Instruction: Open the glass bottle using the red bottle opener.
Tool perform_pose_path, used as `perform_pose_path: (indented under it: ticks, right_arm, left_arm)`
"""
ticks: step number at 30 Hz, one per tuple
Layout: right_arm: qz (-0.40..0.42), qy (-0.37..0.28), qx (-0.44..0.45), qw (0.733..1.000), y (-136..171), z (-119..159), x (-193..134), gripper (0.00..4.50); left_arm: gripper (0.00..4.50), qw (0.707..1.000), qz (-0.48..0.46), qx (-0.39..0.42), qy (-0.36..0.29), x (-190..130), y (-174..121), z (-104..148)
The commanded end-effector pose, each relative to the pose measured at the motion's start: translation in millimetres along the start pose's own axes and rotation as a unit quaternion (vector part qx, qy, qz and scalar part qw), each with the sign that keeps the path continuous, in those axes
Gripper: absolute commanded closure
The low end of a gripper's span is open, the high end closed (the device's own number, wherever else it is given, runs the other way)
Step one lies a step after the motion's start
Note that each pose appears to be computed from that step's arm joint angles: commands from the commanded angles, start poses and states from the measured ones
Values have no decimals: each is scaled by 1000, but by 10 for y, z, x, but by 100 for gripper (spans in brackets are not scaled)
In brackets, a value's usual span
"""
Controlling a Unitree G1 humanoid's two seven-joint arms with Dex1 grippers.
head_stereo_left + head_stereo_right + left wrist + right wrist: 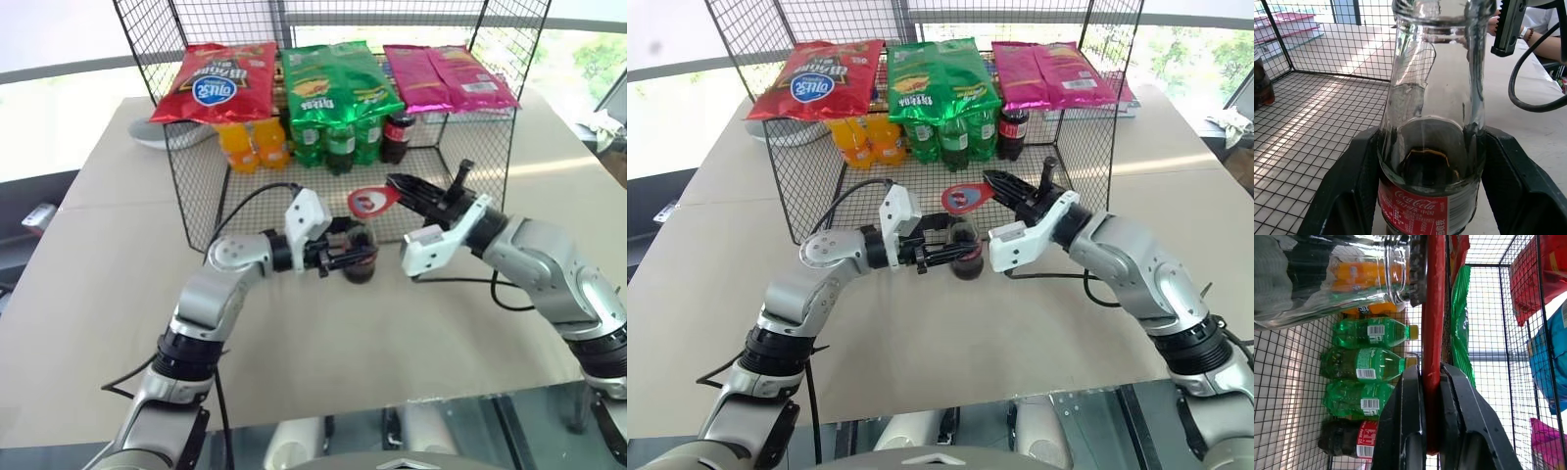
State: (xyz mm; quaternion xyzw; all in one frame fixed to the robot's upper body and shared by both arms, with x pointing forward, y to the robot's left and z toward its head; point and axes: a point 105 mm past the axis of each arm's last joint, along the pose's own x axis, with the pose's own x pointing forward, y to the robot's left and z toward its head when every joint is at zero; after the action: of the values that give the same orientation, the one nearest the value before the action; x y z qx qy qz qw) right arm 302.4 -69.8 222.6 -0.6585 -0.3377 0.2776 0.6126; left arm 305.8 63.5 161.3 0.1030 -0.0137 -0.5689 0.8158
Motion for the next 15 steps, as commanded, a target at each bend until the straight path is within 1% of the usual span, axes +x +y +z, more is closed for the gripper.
perform_pose_path:
  ticks: [1,2,6,10,15]
  right_arm:
    - [42,13,44,998,264,-36,-21,450]
    - [25,26,84,996,308,-26,-19,450]
    - [-15,67,173,983,477,36,-29,450]
    - [-28,84,189,978,579,123,-28,450]
    - [-37,96,170,980,662,159,-62,450]
  left_arm:
    - [220,1000,-16,14,-18,49,-52,99]
    - [220,1000,-14,14,-19,48,-50,100]
    - [220,1000,-9,13,-20,41,-51,106]
    - [220,1000,-7,13,-21,35,-45,117]
    - [220,1000,-6,11,-20,27,-35,125]
